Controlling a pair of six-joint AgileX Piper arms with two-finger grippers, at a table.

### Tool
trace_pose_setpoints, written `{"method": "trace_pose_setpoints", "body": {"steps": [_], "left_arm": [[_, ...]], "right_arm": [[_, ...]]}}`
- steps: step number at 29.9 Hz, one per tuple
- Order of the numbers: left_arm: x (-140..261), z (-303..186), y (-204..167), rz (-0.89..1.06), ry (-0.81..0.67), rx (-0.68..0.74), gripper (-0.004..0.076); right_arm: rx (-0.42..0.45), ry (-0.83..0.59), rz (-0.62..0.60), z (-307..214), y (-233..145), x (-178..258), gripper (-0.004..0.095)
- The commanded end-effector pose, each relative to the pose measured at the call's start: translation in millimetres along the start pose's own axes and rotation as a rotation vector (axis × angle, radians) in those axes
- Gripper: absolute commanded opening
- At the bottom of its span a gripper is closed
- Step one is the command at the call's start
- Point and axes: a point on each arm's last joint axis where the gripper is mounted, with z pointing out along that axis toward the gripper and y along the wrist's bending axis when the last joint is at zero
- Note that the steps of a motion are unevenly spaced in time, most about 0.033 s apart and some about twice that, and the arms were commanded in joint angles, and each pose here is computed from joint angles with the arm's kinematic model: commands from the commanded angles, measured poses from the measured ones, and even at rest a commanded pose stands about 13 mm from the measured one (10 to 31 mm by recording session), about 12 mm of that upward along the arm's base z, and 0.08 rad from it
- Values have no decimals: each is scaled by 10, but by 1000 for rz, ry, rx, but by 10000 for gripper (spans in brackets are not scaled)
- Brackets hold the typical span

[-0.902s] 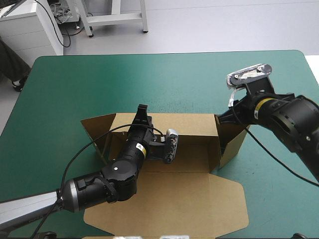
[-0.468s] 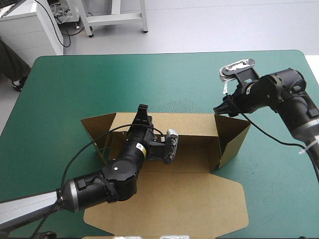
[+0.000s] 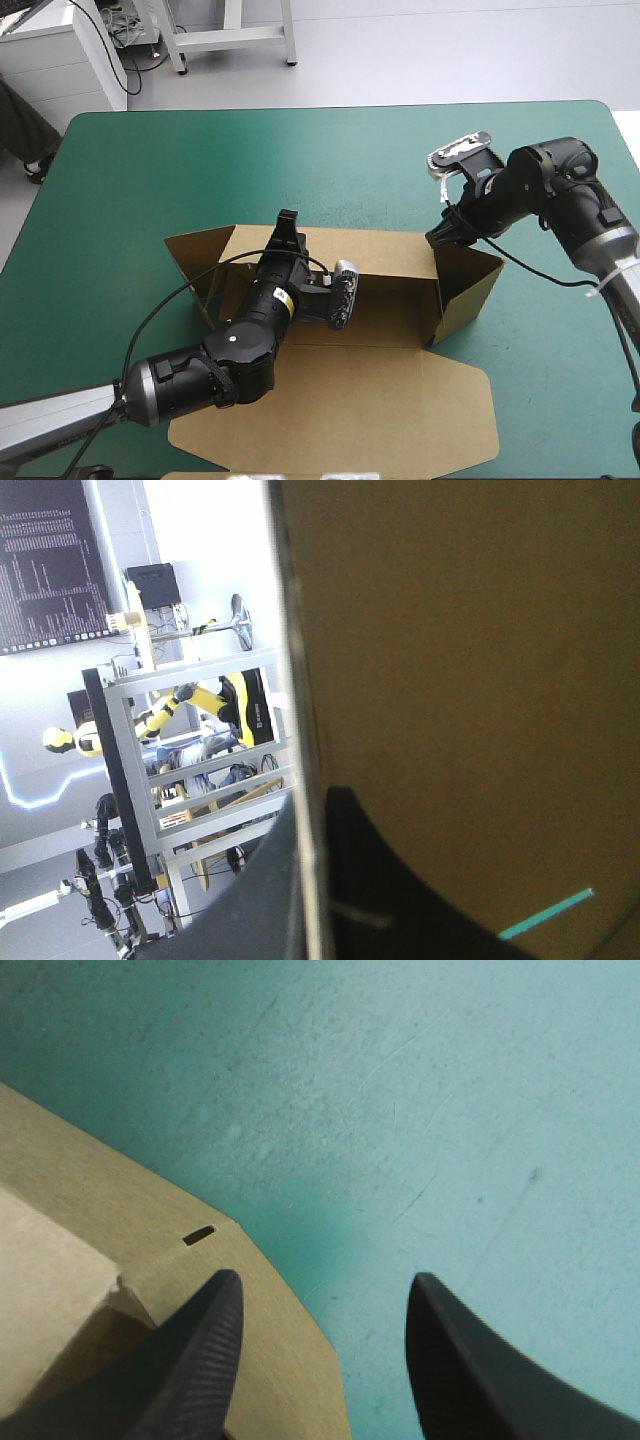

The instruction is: Fold the box

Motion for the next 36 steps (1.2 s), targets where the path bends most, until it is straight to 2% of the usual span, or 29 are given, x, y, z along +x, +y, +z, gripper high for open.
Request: {"method": "trace_pose_setpoints", "body": {"steps": [1,5,16,25,32,36], "left_arm": [[7,-104,146,-5,-34,-64,-8],[7,-104,146,-5,-34,-64,-8],[3,-104,146,-5,-38,-64,-8],[-10,-104,146,-4,-53,-64,-8],[-10,-105,148,-3,-53,-65,-8],[-10,-105,148,-3,-53,-65,-8]], "right_arm": [[-4,-13,-5,-121,12,58,457],[-17,0,1,-156,45,154,457],[11,-73,-6,-382,113,430,457],[4,10,-7,-267,131,577,457],[97,15,-44,-276,46,578,457],[130,-52,-54,-294,18,512,457]]}}
